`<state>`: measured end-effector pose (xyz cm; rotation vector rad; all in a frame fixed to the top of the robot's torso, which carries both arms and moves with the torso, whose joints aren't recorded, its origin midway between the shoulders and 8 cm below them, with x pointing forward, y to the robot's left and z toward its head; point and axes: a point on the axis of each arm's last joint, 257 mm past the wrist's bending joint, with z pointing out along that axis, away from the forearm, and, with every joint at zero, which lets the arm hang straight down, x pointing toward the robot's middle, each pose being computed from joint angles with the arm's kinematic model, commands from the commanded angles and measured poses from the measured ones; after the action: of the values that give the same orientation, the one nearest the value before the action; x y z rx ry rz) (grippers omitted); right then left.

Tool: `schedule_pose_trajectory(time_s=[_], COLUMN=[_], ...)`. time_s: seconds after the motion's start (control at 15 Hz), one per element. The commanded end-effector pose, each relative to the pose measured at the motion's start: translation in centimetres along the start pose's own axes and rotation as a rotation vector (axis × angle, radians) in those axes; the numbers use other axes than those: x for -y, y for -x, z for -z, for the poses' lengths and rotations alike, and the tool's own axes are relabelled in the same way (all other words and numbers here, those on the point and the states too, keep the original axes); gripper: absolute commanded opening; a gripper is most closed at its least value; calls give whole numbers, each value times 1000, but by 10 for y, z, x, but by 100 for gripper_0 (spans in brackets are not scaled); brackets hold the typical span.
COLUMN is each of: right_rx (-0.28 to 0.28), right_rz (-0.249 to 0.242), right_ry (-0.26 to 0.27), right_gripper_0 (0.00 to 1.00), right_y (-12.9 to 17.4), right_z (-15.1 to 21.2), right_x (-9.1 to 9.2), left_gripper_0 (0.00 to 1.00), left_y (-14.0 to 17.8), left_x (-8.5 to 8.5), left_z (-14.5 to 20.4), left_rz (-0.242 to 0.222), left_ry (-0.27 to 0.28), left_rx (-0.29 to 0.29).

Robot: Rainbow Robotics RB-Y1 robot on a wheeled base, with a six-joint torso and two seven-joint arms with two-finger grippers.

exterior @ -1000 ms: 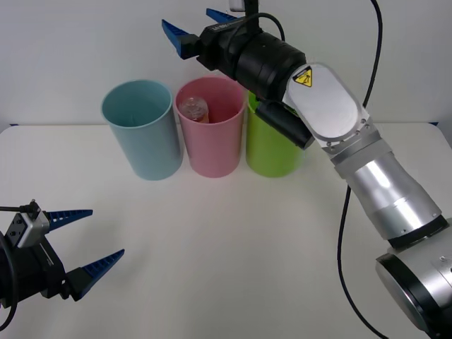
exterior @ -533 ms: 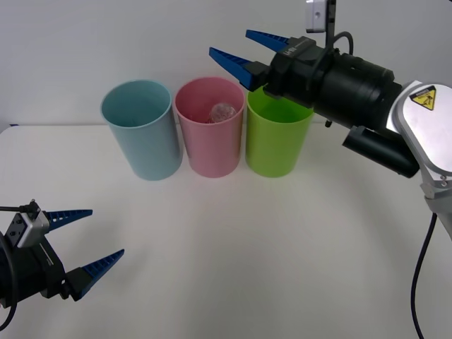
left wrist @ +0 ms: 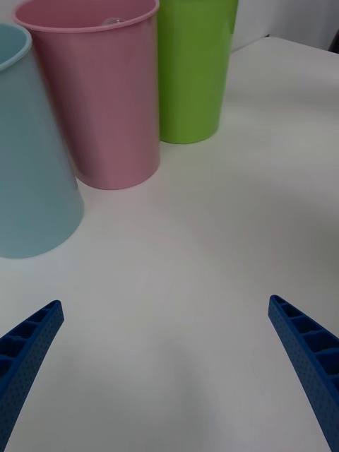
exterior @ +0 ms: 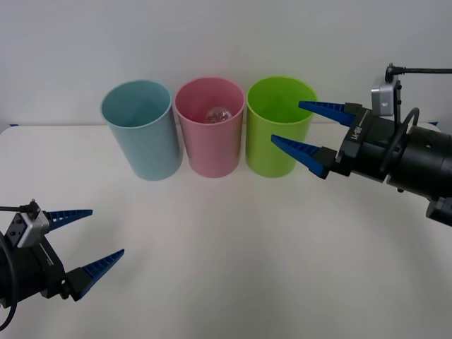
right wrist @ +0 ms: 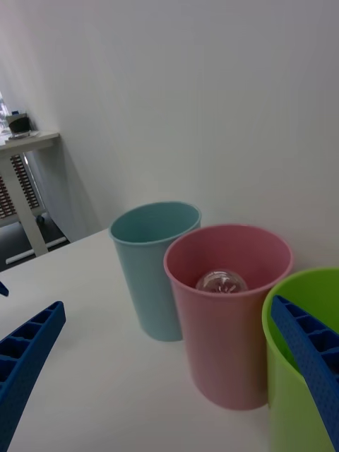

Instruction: Put cans in the blue bin and PET bottles in the pink bin and trash in the green bin.

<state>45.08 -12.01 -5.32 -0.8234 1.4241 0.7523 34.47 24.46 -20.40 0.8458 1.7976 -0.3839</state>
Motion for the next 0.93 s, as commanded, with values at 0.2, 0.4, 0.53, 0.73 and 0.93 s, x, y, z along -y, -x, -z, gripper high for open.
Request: schedule_pose_trajectory(time_s=[0.2, 0.4, 0.53, 0.73, 0.93], right_rx=[-120, -158, -160, -89, -24], right_rz=[66, 98, 104, 104, 128], right_ry=[12, 25, 14, -1, -17], right_gripper_0=[100, 100, 100, 100, 100], right_y=[-52, -72, -81, -78, -72], right_z=[69, 97, 108, 120, 131], right_x=[-4, -12, -13, -5, 3], left_gripper_0=[100, 100, 100, 100, 100], left_y=[0, 0, 0, 0, 0], left_x=[0, 0, 0, 0, 0], left_z=[0, 0, 0, 0, 0], left_rz=[0, 0, 0, 0, 0], left_ry=[0, 0, 0, 0, 0], left_rx=[0, 0, 0, 0, 0])
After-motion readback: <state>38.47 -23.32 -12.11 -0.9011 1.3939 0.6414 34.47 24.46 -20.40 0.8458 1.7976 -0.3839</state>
